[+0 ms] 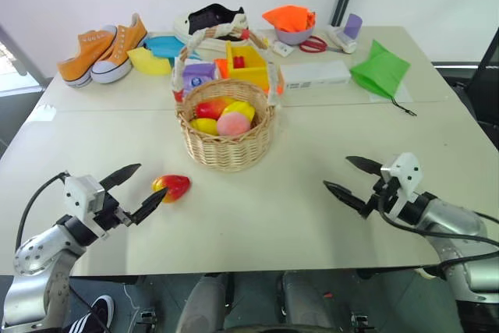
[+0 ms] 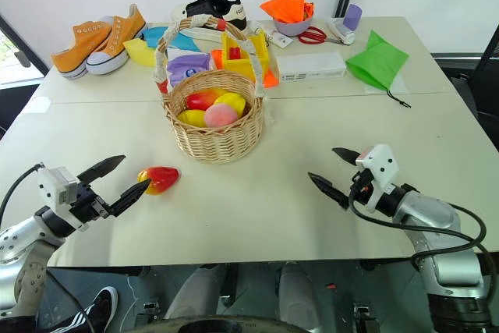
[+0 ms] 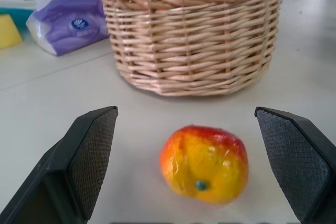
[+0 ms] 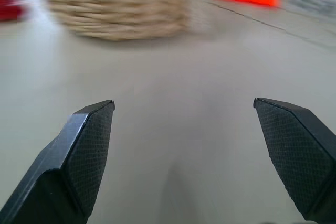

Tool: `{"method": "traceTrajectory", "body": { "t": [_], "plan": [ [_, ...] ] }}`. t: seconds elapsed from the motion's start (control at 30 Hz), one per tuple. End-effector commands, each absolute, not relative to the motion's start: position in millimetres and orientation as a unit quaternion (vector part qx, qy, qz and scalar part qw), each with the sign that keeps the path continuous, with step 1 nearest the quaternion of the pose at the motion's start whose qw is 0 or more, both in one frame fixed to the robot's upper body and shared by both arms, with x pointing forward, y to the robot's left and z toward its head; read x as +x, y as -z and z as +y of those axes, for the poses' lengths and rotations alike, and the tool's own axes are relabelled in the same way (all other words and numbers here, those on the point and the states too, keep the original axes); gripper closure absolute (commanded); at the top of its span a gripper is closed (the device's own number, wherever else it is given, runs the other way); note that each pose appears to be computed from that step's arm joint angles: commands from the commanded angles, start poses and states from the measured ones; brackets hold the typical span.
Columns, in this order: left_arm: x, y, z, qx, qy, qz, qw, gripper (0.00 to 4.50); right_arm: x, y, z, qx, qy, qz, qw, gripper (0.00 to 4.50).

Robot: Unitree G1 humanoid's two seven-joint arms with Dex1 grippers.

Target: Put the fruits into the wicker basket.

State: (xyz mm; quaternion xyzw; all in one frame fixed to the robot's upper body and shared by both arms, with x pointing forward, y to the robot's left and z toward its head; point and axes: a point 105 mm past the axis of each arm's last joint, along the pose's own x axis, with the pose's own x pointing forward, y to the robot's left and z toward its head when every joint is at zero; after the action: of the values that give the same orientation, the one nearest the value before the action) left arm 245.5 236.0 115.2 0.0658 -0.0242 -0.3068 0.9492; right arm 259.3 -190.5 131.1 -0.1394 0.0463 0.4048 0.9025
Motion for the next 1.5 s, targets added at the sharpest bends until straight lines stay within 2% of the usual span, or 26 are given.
{"method": "traceTrajectory", "body": {
  "t": [0.03, 0.17, 0.33, 0.63, 0.67, 0.77, 0.97, 1.03, 1.13, 1.33, 1.5],
  "plan": [
    [248.9, -108.1, 229.6, 0.074, 0.312, -0.005, 0.947, 0.00, 245.4, -140.6, -172.6, -0.169, -0.470, 0.046, 0.865, 0.07],
    [259.6, -96.5, 230.3, 0.032, 0.284, 0.023, 0.958, 0.00, 252.9, -157.7, -164.7, -0.182, -0.484, 0.020, 0.856, 0.07],
    [261.5, -87.9, 215.3, 0.011, 0.291, 0.050, 0.955, 0.00, 248.5, -160.1, -150.9, -0.210, -0.526, 0.027, 0.824, 0.07],
    [263.2, -85.0, 205.7, 0.013, 0.303, 0.050, 0.952, 0.00, 262.3, -163.5, -142.1, -0.212, -0.522, 0.010, 0.826, 0.07],
    [263.4, -86.0, 206.2, 0.012, 0.302, 0.048, 0.952, 0.54, 262.9, -162.1, -142.5, -0.208, -0.520, 0.011, 0.828, 0.00],
    [263.8, -91.6, 208.2, -0.006, 0.296, 0.037, 0.954, 1.77, 262.3, -158.9, -143.5, -0.204, -0.519, 0.016, 0.830, 0.00],
    [251.8, -100.6, 216.2, -0.004, 0.310, 0.023, 0.950, 1.77, 262.2, -161.5, -143.2, -0.202, -0.515, 0.010, 0.833, 0.00],
    [245.8, -114.2, 223.8, -0.024, 0.312, 0.007, 0.950, 1.77, 262.0, -163.3, -144.7, -0.190, -0.509, 0.001, 0.839, 0.00],
    [236.9, -160.0, 225.4, -0.106, 0.343, -0.034, 0.933, 1.77, 265.2, -167.3, -146.0, -0.155, -0.486, -0.021, 0.860, 0.00],
    [276.0, -216.8, 184.7, -0.052, 0.341, -0.107, 0.933, 1.77, 275.6, -167.4, -134.0, -0.131, -0.475, -0.041, 0.869, 0.00],
    [325.4, -228.8, 142.6, -0.055, 0.295, -0.124, 0.946, 1.77, 282.5, -171.2, -121.7, -0.128, -0.474, -0.061, 0.869, 0.00]
  ]
}}
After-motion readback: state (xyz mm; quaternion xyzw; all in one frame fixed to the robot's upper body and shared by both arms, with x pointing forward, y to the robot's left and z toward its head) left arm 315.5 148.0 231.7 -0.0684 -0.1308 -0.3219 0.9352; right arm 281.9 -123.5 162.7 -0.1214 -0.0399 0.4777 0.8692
